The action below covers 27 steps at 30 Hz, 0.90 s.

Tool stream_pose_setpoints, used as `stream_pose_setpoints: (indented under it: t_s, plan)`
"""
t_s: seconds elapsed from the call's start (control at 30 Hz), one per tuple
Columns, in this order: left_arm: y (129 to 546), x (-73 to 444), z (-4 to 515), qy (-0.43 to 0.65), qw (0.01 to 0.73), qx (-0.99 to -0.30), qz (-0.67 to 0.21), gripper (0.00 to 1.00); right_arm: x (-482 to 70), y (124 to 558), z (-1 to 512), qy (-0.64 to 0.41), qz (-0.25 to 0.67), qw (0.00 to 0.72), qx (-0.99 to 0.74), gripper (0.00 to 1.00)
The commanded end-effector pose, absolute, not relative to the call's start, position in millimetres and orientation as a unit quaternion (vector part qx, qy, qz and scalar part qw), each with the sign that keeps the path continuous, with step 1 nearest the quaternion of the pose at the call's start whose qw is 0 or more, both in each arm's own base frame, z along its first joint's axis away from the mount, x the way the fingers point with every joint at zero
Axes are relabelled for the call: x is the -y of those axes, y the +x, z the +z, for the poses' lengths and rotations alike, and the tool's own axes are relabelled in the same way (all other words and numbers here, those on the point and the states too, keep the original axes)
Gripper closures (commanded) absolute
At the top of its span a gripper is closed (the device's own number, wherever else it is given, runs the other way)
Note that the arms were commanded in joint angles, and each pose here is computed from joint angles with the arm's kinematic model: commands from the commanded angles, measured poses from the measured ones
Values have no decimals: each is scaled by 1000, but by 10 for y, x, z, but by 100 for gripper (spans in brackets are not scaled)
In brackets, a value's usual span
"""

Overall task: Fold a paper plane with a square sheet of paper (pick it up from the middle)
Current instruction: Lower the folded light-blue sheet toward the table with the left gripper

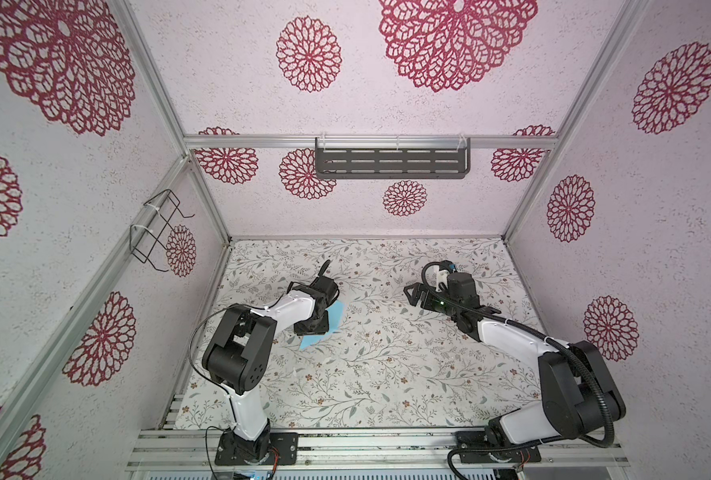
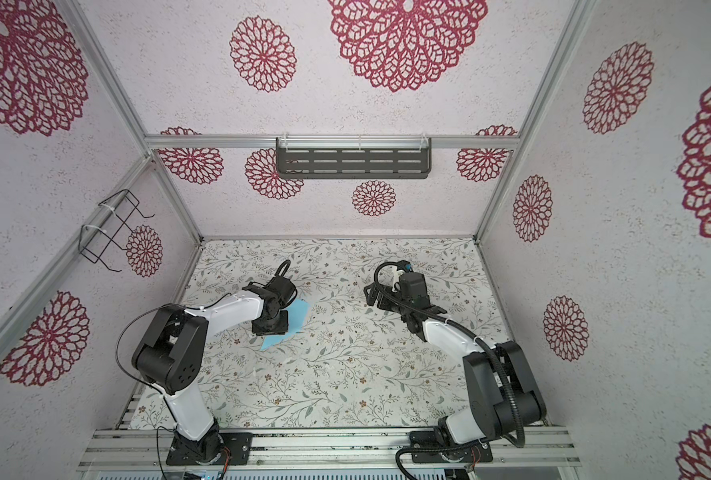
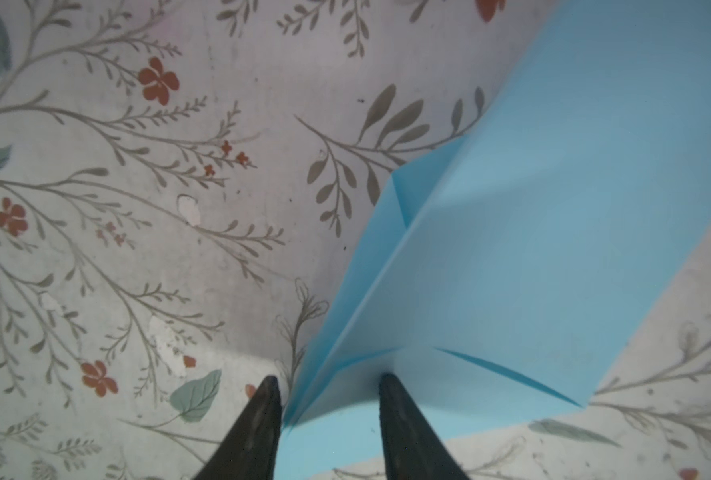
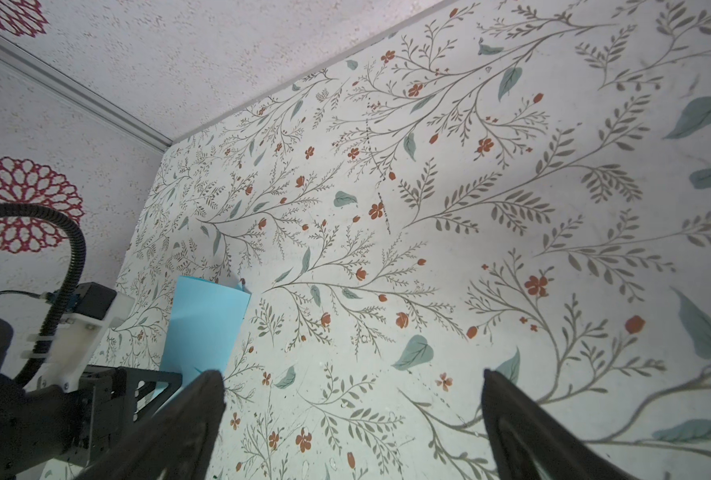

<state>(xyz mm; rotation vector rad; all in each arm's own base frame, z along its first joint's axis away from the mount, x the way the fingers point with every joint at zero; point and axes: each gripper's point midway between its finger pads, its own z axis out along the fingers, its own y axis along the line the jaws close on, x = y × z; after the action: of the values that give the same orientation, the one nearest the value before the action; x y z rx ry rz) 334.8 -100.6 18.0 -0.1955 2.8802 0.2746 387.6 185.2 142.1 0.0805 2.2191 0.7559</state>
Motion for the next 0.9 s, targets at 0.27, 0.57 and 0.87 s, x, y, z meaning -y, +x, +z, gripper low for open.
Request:
stream_pose_setpoints:
  t_s: [0.27,0.57,0.87]
  plan:
    - [3429,816,121,-75,120,-986,92,54,-2020,3964,1559,20,323,389,-862,1]
    - [3378,898,-33,-89,80,-993,-6,57,-2051,3968,1549,18,324,385,-864,1]
    - [3342,1317,81,-65,73,-990,-105,61,-2056,3940,1480,16,321,374,-870,1]
